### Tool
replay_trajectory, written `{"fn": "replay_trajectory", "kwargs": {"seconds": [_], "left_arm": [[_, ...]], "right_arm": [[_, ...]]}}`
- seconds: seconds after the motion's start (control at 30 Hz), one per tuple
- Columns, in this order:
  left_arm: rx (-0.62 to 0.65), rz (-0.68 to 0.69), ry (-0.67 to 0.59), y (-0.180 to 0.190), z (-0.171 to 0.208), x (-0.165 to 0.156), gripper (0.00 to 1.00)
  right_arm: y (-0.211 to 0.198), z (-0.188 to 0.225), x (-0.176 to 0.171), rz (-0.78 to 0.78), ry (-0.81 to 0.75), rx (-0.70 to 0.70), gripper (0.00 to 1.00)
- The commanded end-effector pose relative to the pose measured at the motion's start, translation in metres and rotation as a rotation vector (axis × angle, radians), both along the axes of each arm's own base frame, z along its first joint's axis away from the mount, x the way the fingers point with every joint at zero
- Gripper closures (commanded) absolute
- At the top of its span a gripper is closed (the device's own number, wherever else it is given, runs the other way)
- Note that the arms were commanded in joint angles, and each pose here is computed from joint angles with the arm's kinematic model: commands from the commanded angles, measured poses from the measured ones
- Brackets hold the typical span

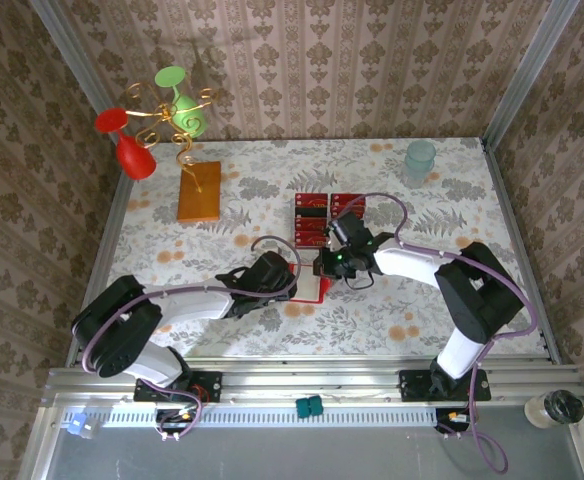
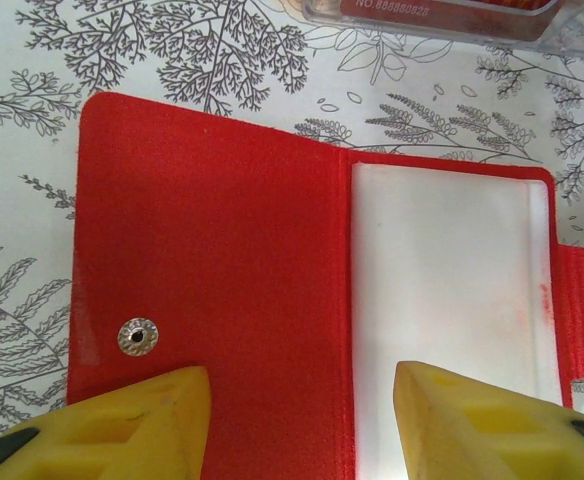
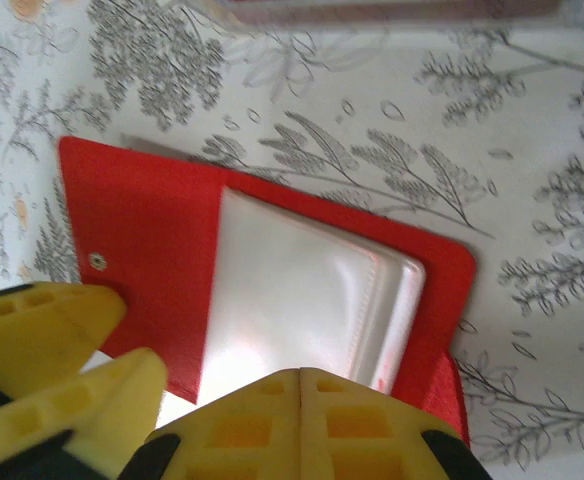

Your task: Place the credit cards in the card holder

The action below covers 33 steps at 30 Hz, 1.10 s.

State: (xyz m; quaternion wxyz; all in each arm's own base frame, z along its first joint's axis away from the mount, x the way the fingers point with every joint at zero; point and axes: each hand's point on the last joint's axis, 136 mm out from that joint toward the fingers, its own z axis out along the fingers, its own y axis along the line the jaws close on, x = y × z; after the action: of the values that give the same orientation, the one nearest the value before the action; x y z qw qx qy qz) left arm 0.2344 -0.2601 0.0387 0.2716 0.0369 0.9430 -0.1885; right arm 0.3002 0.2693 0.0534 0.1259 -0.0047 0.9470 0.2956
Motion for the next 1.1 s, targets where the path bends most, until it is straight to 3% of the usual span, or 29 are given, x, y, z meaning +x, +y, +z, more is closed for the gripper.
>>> {"fn": "replay_trajectory", "kwargs": {"seconds": [0.0, 0.43, 1.07], "left_arm": [[0.016, 0.007, -0.023, 0.004, -0.004, 0.005, 0.47], [0.047, -0.03, -0.04, 0.003, -0.007, 0.002, 0.39], [0.064, -0.073, -0.062, -0.004, -0.005, 0.0, 0.35]], "right_arm": [[0.004, -0.001, 0.004, 0.021, -0.003, -0.032, 0.95], [0.0, -0.035, 0.006, 0.039, 0.046, -0.136, 0.97], [0.025, -0.039, 0.003, 0.063, 0.076, -0.068, 0.97]]}}
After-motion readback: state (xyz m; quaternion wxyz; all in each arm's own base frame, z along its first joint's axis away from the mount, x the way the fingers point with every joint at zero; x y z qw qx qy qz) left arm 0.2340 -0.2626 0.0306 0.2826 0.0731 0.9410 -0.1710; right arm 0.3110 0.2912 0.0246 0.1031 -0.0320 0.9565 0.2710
